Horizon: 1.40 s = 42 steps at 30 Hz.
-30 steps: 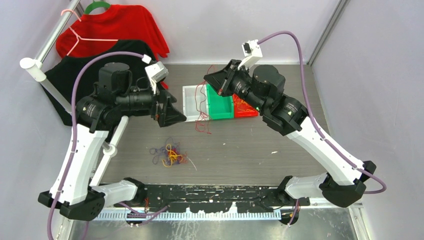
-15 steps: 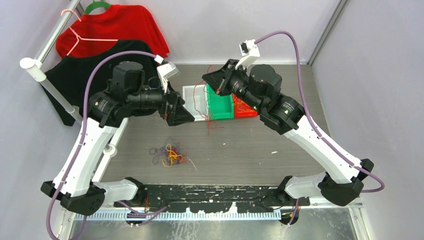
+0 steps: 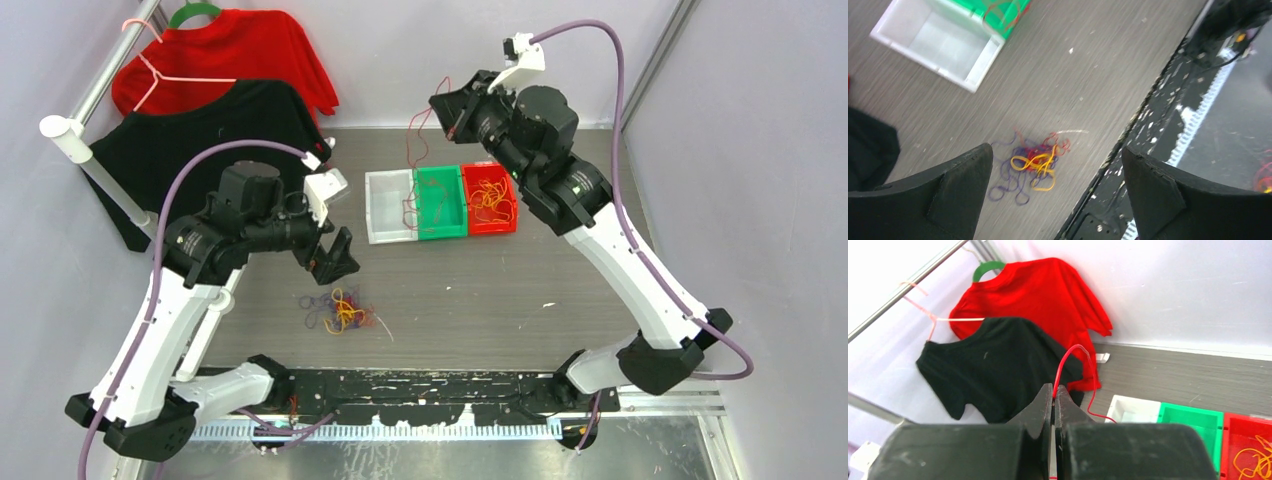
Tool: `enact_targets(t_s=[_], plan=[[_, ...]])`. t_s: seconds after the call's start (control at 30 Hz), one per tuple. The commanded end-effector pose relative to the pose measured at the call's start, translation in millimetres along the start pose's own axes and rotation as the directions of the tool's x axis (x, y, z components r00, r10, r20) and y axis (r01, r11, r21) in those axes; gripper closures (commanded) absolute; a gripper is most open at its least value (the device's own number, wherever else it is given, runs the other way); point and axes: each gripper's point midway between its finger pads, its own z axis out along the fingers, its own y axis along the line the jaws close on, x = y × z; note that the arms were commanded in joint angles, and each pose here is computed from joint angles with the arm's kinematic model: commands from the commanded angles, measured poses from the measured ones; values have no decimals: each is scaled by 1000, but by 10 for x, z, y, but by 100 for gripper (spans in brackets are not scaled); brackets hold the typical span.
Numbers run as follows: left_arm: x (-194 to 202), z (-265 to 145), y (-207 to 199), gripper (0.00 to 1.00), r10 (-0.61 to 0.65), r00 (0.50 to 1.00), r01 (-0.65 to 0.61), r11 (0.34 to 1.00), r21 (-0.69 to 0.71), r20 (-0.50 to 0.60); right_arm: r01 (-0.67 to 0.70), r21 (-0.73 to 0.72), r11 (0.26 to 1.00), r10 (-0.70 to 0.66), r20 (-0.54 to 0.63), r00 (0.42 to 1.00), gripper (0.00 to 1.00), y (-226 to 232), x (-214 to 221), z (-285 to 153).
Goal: Untangle the cables
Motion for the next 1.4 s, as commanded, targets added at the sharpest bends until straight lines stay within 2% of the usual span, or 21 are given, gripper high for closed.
enact_targets(t_s=[0.0, 0.23, 0.43, 0.63, 0.83, 1.17, 1.37], plan=[[257, -45, 270, 0, 97, 993, -106, 984, -144, -70, 23, -1, 1000, -23, 76, 997, 99, -71, -234, 157], [645, 19, 336, 0, 139, 980, -162, 974, -160, -145, 44, 53, 998, -47, 45, 998, 99, -397, 4, 529], [683, -5, 326, 1, 145, 979, -168, 972, -165, -142, 85, 108, 990, -88, 21, 996, 99, -643, 179, 767], [752, -23, 364, 1, 150, 972, -182, 967, -176, -181, 183, 186, 965, -174, -63, 983, 99, -966, 545, 986], [733, -43, 382, 2, 153, 972, -186, 965, -184, -178, 258, 255, 932, -225, -153, 962, 99, -1299, 941, 1027], [727, -21, 355, 3, 152, 972, -181, 970, -163, -177, 308, 314, 898, -239, -239, 941, 99, -1655, 1283, 987], [826, 12, 443, 3, 156, 966, -195, 963, -186, -207, 346, 324, 880, -215, -378, 901, 99, -1936, 1863, 1009]])
